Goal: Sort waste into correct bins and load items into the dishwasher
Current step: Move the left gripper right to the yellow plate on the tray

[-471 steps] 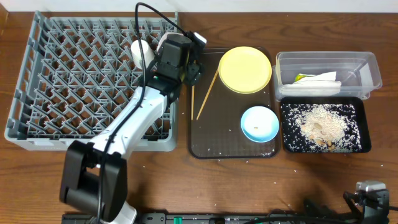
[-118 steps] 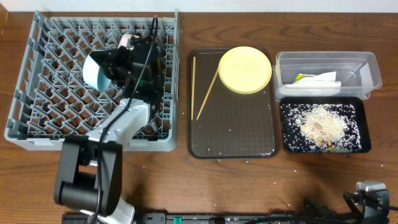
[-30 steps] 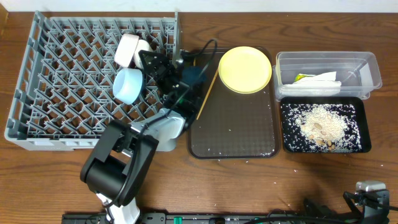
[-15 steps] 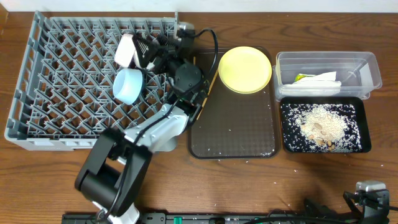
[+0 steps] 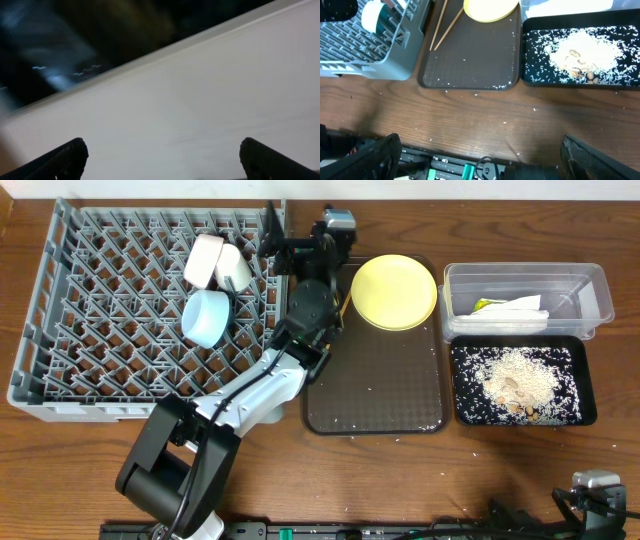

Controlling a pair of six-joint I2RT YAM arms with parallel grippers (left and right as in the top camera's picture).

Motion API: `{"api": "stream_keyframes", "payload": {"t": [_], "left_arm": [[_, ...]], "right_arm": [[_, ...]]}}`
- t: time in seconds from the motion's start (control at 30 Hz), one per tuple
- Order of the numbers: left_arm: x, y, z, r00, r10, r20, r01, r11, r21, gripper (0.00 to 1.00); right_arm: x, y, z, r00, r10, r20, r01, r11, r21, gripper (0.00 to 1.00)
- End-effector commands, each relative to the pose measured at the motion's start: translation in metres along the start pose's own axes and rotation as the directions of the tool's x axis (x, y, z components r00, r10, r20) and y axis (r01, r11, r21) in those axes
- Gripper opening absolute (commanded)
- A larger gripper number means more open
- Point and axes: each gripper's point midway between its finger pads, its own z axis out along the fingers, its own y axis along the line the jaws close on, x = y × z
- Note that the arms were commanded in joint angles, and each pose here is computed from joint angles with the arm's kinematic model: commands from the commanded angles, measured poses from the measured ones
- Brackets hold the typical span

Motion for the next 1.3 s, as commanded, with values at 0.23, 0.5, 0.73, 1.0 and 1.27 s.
{"api": "stream_keyframes", "payload": {"t": [0.23, 0.5, 0.73, 1.0, 1.27], "left_arm": [[0.016, -0.082, -0.019, 0.931, -0.305, -0.199, 0.363, 0.812, 0.456, 0.98], [0.016, -0.091, -0.051, 0.915, -0.160, -0.371, 0.367, 0.715, 0.595, 0.98], [0.001, -0.071, -0.064, 0.873, -0.008, -0.488, 0.366, 0.672, 0.644, 0.98], [-0.007, -0.086, -0.083, 0.853, 0.020, -0.522, 0.433, 0.531, 0.728, 0.98], [0.026, -0.121, -0.081, 0.832, 0.054, -0.553, 0.466, 0.474, 0.747, 0.98]], "right_arm": [[-0.001, -0.002, 0.000, 1.000, 0.017, 0.007, -0.017, 1.000, 0.015, 0.99], [-0.001, -0.002, 0.000, 1.000, 0.017, 0.007, -0.017, 1.000, 0.015, 0.99], [-0.001, -0.002, 0.000, 1.000, 0.017, 0.007, -0.017, 1.000, 0.015, 0.99], [-0.001, -0.002, 0.000, 1.000, 0.017, 0.007, -0.017, 1.000, 0.015, 0.99], [-0.001, -0.002, 0.000, 1.000, 0.017, 0.007, -0.017, 1.000, 0.014, 0.99]]}}
